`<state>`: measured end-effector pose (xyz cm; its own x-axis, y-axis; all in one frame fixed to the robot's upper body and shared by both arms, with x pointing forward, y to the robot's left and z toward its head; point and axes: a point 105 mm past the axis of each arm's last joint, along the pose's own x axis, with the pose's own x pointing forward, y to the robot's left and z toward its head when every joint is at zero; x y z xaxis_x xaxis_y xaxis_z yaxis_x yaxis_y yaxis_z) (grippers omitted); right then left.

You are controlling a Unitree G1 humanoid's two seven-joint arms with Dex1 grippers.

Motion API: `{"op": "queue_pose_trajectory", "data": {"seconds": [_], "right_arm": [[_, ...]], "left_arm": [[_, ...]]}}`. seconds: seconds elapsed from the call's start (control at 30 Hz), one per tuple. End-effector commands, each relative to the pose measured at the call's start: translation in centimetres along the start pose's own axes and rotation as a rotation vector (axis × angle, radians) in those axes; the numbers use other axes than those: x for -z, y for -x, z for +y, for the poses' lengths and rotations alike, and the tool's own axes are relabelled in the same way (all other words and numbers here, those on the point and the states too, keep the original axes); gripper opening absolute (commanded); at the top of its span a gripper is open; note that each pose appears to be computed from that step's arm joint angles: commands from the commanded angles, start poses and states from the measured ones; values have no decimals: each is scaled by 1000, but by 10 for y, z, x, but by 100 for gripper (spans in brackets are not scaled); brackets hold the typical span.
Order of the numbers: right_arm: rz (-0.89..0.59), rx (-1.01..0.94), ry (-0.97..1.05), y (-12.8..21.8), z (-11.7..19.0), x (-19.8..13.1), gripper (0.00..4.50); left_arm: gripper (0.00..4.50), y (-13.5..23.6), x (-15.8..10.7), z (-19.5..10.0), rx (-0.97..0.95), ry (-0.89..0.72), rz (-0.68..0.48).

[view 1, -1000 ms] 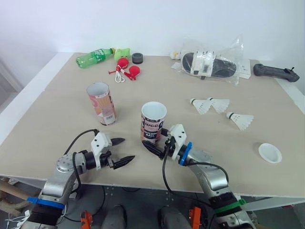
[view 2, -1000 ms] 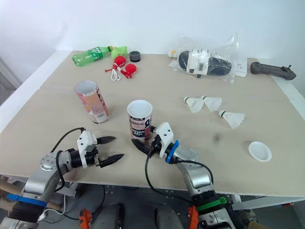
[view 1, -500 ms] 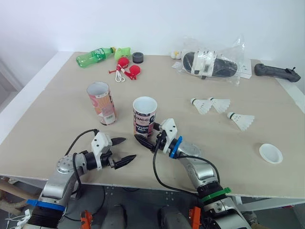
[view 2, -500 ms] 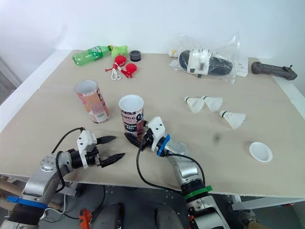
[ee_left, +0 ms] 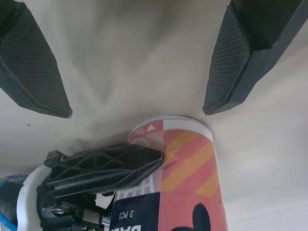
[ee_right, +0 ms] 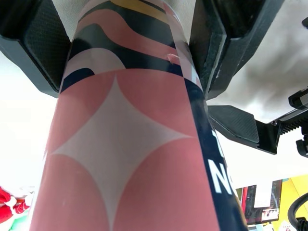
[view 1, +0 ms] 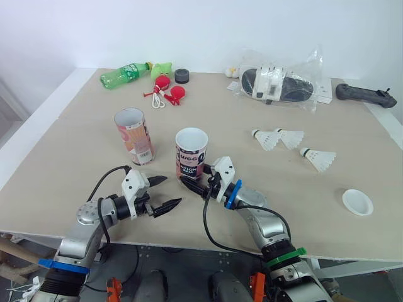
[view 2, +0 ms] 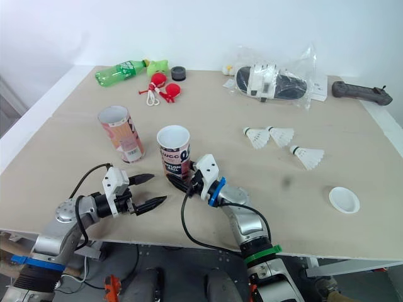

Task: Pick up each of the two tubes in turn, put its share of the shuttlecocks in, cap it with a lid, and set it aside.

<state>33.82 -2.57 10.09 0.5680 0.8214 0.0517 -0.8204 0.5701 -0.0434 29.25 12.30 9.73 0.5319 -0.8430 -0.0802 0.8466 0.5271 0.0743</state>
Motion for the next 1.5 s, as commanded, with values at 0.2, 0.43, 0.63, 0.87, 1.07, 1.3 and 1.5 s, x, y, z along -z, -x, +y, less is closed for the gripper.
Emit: {"op": "queue_pose_trajectory", "data": {"seconds": [0.2,0.43,0.63,0.87,1.07,1.3,1.5], "right_arm": [[-267,187,-13,29,-33,-86,323],[-396,616,77,118,-94,-149,323],[-388,1136,226,229,-136,-164,323],[-279,1592,252,344,-151,-143,323],[-200,1780,132,398,-164,-104,323],[-115,1849,32,422,-179,-62,323],[-26,1855,13,424,-187,-40,323]], "left_arm": [[450,-18,-43,3,15,-23,-108],[450,-68,-81,-10,114,-48,-172],[450,-121,-107,-39,283,-97,-210],[450,-153,-131,-69,374,-107,-292],[450,-158,-128,-74,373,-109,-295],[450,-152,-124,-71,348,-98,-299],[450,-148,-121,-68,331,-96,-295]]}}
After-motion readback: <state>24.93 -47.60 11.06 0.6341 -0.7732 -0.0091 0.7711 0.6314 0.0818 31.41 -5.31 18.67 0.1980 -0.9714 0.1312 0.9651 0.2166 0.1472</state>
